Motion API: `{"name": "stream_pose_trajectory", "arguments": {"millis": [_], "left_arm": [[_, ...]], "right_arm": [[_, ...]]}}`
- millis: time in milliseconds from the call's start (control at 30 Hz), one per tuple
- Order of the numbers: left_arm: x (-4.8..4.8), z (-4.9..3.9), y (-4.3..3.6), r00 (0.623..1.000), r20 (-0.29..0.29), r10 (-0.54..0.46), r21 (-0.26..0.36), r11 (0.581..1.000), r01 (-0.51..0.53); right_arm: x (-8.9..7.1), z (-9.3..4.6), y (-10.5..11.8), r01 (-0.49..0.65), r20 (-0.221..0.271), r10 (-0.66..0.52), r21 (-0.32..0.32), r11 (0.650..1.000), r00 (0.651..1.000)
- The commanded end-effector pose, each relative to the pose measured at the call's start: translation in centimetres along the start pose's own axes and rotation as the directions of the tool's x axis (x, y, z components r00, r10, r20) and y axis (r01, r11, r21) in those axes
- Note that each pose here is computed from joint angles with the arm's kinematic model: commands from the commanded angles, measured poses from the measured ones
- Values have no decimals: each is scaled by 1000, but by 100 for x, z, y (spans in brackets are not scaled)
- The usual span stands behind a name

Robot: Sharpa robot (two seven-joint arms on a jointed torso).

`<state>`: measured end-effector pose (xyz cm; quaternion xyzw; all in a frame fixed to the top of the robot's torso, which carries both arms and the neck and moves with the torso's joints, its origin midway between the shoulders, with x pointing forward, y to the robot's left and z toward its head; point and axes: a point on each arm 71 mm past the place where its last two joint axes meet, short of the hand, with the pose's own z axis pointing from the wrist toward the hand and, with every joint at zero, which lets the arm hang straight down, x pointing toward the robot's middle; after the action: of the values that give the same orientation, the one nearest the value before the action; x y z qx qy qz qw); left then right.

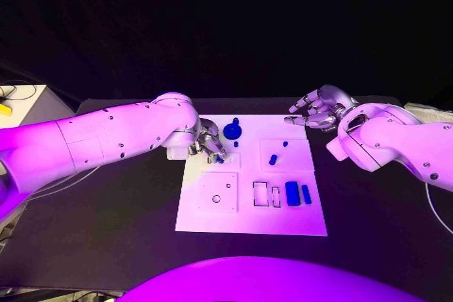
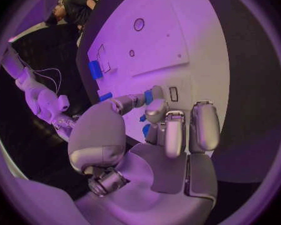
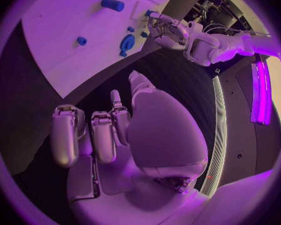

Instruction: Assemble the parts on the task board

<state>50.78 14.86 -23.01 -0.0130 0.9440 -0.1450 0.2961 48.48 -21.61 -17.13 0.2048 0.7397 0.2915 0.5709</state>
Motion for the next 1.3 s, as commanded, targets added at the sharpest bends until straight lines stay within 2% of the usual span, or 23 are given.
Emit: {"name": "stream_pose_trajectory", "arguments": {"millis": [33, 633, 1300], "left_arm": [[22, 10, -23, 1000, -19, 15, 2, 1000, -14], [62, 58, -67, 999, -22, 34, -3, 999, -34], [92, 75, -76, 999, -12, 31, -1, 1000, -31]], "right_arm": [[10, -2, 7, 11, -10, -11, -10, 1000, 1000], [5, -11, 3, 12, -8, -12, -11, 1000, 1000], [-3, -15, -3, 11, -5, -11, -12, 1000, 1000]]}}
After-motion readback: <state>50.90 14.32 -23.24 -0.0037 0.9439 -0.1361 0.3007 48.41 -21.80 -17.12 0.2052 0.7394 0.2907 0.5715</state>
